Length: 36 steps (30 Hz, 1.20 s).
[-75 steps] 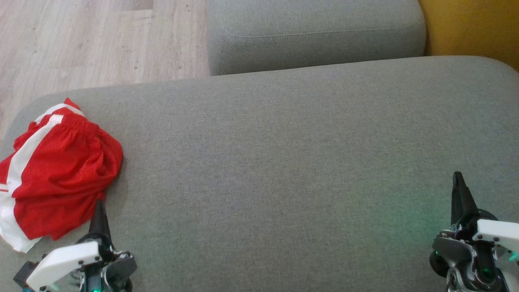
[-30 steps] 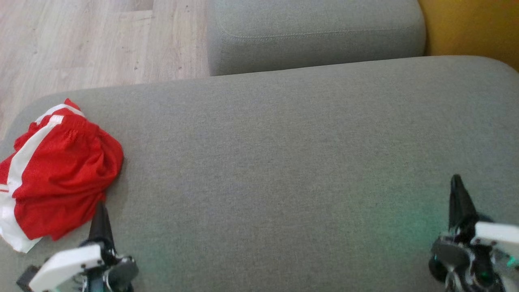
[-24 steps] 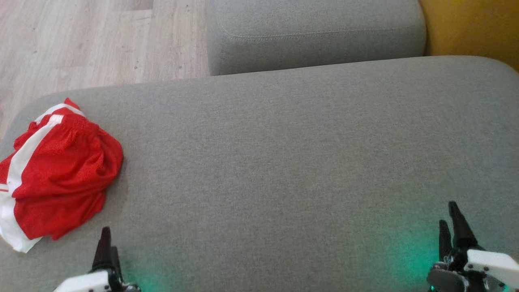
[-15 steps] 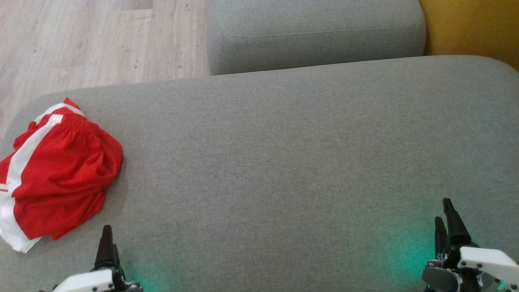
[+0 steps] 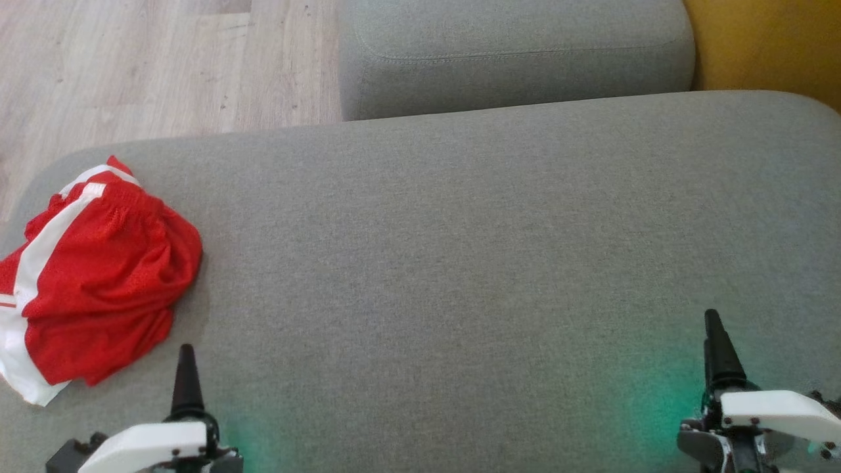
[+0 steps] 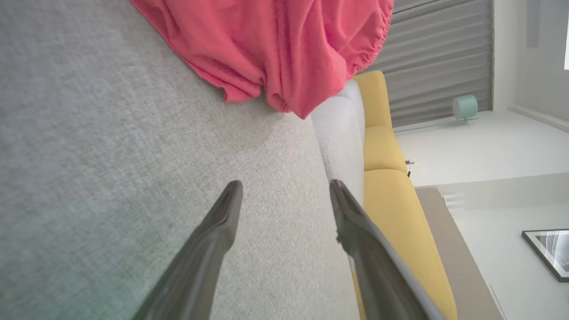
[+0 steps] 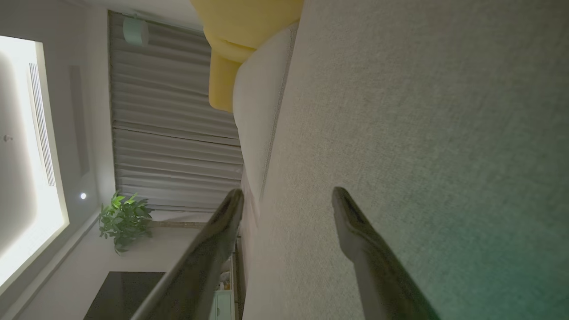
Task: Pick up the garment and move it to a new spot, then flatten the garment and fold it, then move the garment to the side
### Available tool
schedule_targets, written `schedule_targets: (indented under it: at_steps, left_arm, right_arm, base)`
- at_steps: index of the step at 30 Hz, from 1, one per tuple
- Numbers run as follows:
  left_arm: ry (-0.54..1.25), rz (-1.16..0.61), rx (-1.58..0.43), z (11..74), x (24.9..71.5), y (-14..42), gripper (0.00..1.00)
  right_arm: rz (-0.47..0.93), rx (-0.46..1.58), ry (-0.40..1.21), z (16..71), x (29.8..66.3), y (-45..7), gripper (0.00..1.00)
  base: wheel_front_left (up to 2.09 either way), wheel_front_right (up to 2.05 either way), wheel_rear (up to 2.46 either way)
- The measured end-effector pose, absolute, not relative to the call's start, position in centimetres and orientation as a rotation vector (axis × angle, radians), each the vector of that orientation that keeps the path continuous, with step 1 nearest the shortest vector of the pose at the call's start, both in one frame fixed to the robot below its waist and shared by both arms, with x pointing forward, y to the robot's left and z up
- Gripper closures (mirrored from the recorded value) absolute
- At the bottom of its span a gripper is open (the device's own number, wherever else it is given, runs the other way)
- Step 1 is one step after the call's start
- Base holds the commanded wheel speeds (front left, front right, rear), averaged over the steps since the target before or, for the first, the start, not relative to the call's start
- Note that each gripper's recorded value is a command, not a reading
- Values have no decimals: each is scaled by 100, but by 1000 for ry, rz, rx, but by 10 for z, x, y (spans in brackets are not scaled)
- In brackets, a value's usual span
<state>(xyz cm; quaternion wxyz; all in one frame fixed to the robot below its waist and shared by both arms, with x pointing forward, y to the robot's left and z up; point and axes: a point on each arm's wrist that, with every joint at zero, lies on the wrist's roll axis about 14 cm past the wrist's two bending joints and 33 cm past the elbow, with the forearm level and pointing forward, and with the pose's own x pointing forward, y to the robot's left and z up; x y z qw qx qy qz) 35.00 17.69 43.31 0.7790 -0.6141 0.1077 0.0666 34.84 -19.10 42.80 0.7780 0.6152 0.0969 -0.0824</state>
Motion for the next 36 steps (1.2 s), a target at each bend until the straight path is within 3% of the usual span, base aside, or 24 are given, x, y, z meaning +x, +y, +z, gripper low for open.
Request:
schedule_targets:
  at_steps: [36]
  left_arm:
    - [211,42,-859,452,351,152,0]
  right_arm:
    - [-12,820,183,451,357,-162,0]
  base:
    - [0,0,0]
